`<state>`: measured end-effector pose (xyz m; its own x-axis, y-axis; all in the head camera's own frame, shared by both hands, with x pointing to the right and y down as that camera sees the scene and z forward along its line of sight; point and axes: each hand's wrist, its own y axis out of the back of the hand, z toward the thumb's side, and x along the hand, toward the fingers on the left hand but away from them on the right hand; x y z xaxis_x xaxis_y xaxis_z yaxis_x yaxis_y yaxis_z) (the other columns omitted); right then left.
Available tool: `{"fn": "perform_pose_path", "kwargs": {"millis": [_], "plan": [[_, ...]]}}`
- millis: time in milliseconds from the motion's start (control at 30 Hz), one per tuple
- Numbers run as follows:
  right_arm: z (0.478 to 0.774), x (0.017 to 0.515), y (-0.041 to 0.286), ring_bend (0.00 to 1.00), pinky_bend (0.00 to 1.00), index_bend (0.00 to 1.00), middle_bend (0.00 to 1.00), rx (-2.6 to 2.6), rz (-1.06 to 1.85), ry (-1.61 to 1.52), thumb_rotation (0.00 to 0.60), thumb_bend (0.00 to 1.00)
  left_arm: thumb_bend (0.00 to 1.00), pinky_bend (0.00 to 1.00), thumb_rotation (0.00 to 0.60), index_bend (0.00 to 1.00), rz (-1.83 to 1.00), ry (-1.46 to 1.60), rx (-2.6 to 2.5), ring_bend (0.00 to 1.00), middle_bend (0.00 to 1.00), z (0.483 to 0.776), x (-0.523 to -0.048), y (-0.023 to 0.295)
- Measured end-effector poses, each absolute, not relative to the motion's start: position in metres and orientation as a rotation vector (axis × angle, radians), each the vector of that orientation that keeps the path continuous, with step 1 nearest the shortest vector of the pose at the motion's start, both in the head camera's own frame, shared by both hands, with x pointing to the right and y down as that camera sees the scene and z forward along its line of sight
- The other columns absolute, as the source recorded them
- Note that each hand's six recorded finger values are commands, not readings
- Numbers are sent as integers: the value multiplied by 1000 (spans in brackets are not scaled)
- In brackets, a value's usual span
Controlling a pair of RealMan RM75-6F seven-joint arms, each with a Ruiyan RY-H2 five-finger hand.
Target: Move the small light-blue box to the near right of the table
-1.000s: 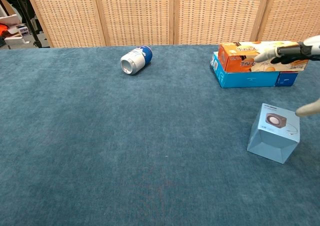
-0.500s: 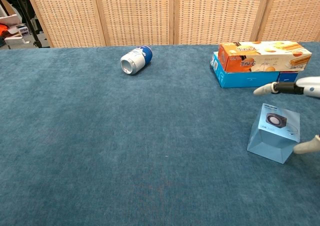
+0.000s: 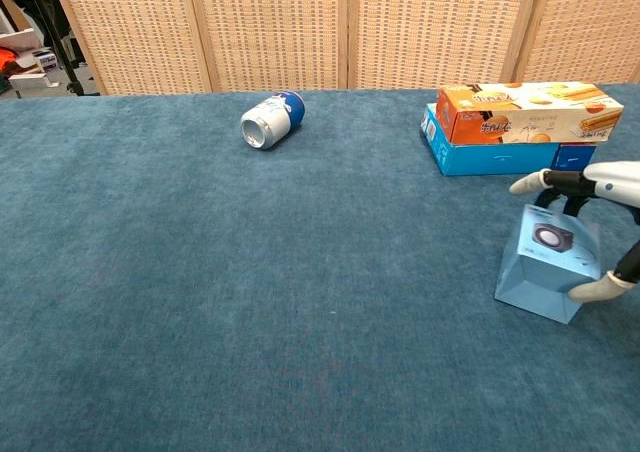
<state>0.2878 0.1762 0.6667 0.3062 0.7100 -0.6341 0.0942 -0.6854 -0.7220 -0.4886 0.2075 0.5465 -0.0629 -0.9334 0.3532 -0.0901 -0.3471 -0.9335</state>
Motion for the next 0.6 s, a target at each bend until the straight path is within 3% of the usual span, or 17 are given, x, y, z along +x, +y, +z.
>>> {"fn": "perform_pose_path", "kwargs": {"millis": [333, 600], "plan": [[653, 286, 171, 447, 195, 316, 406, -2062, 1329, -798, 600, 518, 0, 0, 600, 0, -1497, 1137, -1491, 0, 0, 547, -489, 208], [640, 281, 159, 447, 194, 366, 438, -2412, 1360, -856, 600, 627, 0, 0, 600, 0, -1499, 1124, -1496, 0, 0, 548, -487, 209]]}}
